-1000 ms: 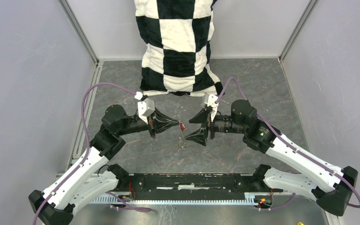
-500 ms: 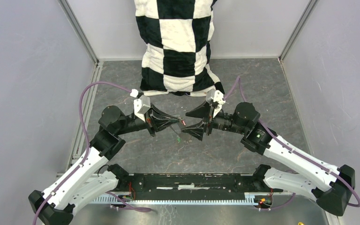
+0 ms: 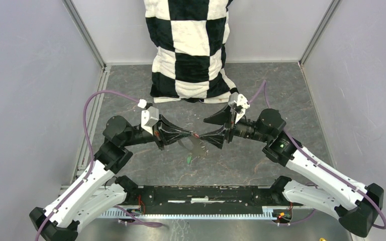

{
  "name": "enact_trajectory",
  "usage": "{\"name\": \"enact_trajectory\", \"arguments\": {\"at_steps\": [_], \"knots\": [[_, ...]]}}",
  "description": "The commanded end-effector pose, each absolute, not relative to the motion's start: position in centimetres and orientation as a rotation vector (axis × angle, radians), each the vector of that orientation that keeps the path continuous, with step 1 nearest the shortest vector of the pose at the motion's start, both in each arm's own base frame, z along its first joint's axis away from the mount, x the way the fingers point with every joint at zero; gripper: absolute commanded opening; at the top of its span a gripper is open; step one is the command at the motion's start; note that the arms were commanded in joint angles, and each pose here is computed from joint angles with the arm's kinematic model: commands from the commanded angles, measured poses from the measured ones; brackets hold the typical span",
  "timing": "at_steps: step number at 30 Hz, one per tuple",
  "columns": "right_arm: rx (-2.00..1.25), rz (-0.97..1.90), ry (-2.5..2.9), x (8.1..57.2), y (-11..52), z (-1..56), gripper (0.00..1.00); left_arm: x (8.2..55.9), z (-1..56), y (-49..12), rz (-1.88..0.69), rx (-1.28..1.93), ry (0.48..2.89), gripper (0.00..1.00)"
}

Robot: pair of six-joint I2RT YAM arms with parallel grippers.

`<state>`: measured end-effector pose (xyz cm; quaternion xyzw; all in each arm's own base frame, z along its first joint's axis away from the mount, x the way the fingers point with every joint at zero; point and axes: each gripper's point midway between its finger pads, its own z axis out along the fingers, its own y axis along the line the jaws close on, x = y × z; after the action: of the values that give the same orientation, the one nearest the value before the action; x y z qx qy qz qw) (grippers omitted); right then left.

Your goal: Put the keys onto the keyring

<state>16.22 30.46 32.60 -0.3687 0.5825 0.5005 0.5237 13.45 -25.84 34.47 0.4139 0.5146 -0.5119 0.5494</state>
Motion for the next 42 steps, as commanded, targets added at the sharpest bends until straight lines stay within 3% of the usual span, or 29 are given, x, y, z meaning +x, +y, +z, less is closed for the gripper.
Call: {"name": "enact_trajectory", "arguments": {"at_steps": [1, 23, 34, 36, 40, 42], "knots": [[-0.872, 1.287, 1.328, 15.3, 30.8, 34.2, 0.77, 12.7, 35.6, -25.5, -1.187, 1.03, 1.121, 0.02], [-0.927, 1.376, 1.286, 14.1, 32.7, 33.2, 0.79, 13.3, 35.9, -25.4, -1.16, 1.0, 1.129, 0.02], [-0.913, 1.268, 1.328, 15.1, 33.9, 32.5, 0.83, 14.6, 35.4, -25.3, -1.132, 0.932, 1.188, 0.02], [-0.896, 1.213, 1.347, 15.7, 33.8, 32.5, 0.78, 14.9, 35.3, -25.2, -1.119, 0.913, 1.201, 0.02], [-0.822, 1.105, 1.405, 17.5, 32.8, 32.1, 0.57, 15.4, 34.9, -24.8, -1.092, 0.879, 1.232, 0.02], [-0.808, 1.074, 1.422, 18.0, 32.6, 32.0, 0.51, 15.8, 34.6, -24.6, -1.077, 0.852, 1.254, 0.02]]}}
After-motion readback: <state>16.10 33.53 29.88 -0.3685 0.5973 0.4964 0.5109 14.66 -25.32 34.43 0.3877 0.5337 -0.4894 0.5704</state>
